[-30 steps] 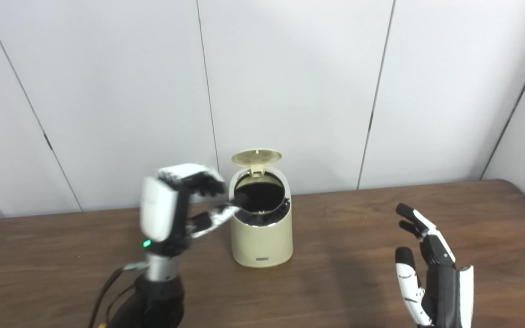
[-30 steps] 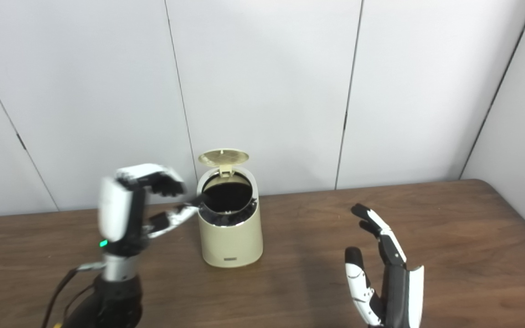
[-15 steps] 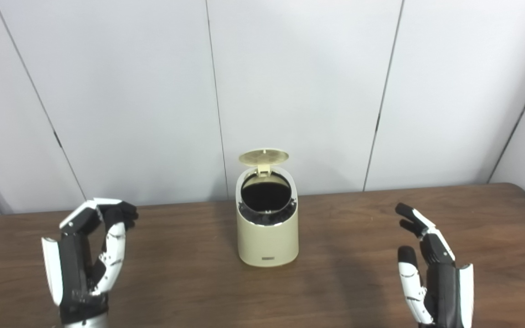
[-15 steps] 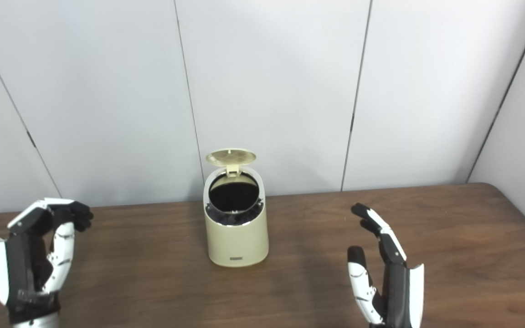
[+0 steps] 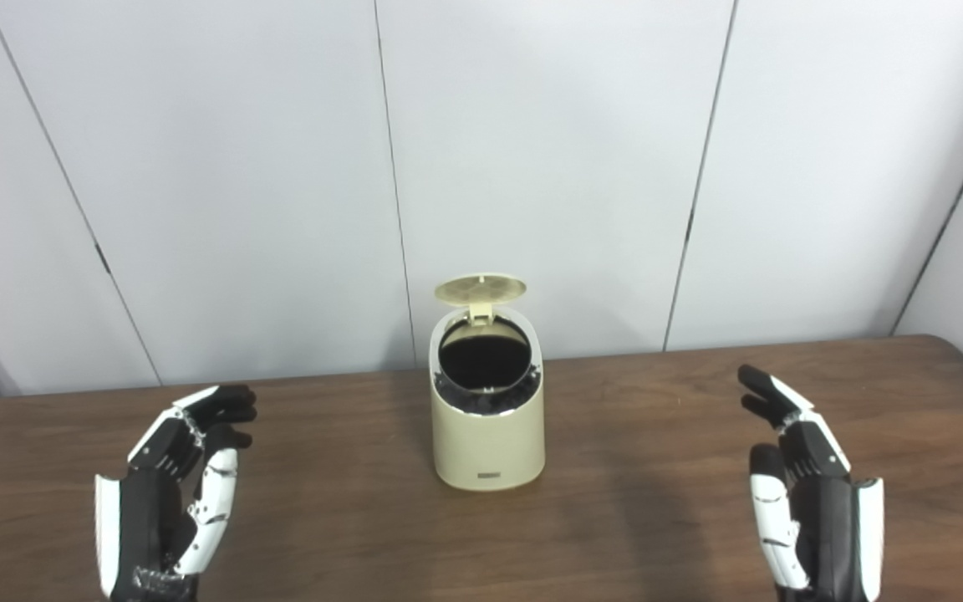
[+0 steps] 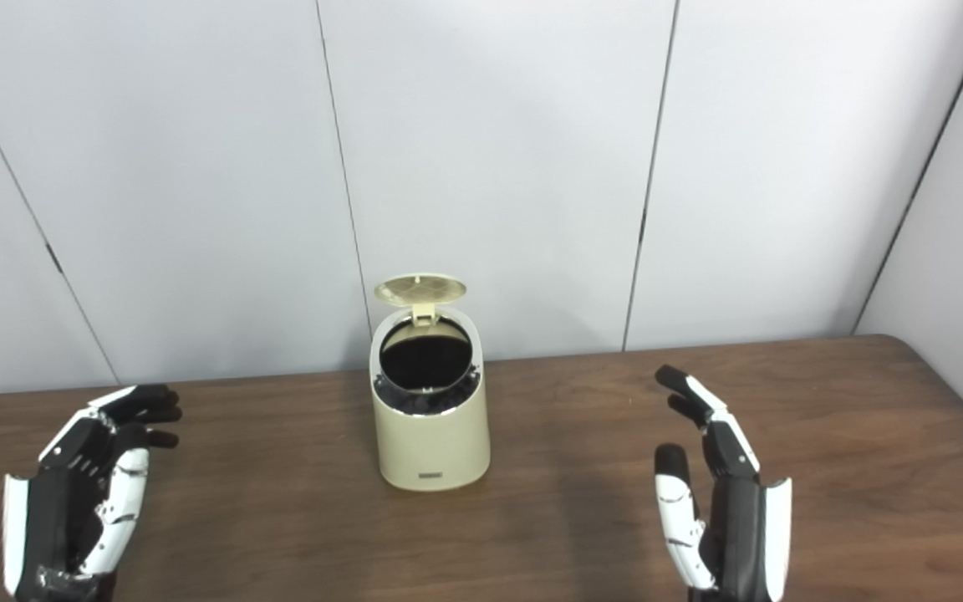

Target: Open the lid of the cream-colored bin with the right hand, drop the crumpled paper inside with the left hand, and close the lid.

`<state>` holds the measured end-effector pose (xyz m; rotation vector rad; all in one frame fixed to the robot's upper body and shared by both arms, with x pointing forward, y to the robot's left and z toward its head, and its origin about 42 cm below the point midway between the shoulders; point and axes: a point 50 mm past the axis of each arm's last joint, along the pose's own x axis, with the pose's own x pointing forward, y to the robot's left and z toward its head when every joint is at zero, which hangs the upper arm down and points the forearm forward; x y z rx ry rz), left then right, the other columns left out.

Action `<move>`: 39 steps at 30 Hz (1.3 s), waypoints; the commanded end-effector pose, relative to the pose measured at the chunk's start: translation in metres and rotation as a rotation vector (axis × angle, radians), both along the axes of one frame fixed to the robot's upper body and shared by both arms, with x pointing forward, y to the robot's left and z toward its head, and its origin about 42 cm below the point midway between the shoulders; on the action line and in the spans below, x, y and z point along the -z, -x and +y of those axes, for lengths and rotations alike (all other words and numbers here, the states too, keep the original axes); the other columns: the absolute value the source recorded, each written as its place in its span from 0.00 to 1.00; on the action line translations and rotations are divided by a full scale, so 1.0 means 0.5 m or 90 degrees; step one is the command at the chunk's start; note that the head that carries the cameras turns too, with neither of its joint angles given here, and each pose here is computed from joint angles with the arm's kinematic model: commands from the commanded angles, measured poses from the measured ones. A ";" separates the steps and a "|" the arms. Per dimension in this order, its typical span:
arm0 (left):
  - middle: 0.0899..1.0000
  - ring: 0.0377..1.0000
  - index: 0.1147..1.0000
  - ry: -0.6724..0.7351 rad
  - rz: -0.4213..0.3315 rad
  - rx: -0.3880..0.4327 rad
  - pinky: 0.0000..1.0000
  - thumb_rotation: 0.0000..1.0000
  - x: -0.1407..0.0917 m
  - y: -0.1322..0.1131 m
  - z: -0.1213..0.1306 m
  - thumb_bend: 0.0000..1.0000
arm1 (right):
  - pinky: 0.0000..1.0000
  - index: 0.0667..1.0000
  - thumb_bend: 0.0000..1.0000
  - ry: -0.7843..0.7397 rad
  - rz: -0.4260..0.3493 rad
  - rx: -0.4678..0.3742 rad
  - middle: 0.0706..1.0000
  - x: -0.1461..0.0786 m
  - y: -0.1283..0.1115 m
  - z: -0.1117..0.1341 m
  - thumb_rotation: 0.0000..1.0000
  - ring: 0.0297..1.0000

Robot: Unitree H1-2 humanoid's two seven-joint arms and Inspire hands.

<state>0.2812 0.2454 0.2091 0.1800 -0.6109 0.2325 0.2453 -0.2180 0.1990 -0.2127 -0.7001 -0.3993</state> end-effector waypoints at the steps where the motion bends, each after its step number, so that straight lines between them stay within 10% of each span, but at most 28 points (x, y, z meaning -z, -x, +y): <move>1: 0.63 0.63 0.62 -0.004 -0.032 0.006 0.54 0.54 -0.027 -0.009 -0.008 0.23 | 0.74 0.72 0.18 0.023 -0.065 -0.016 0.77 -0.054 -0.011 0.000 0.79 0.80; 13: 0.63 0.62 0.61 -0.036 0.022 0.000 0.52 0.48 0.003 -0.030 -0.045 0.18 | 0.65 0.72 0.31 0.300 -0.054 -0.030 0.75 -0.234 -0.077 -0.038 0.82 0.77; 24: 0.63 0.63 0.61 -0.028 0.008 -0.005 0.53 0.46 -0.002 -0.037 -0.066 0.17 | 0.70 0.82 0.71 0.573 -0.005 -0.010 0.85 -0.441 -0.175 0.000 1.00 0.84; 39: 0.61 0.61 0.60 -0.008 -0.014 -0.007 0.52 0.43 -0.007 -0.038 -0.084 0.17 | 0.77 0.79 0.86 0.774 0.037 -0.021 0.83 -0.526 -0.361 0.135 0.83 0.87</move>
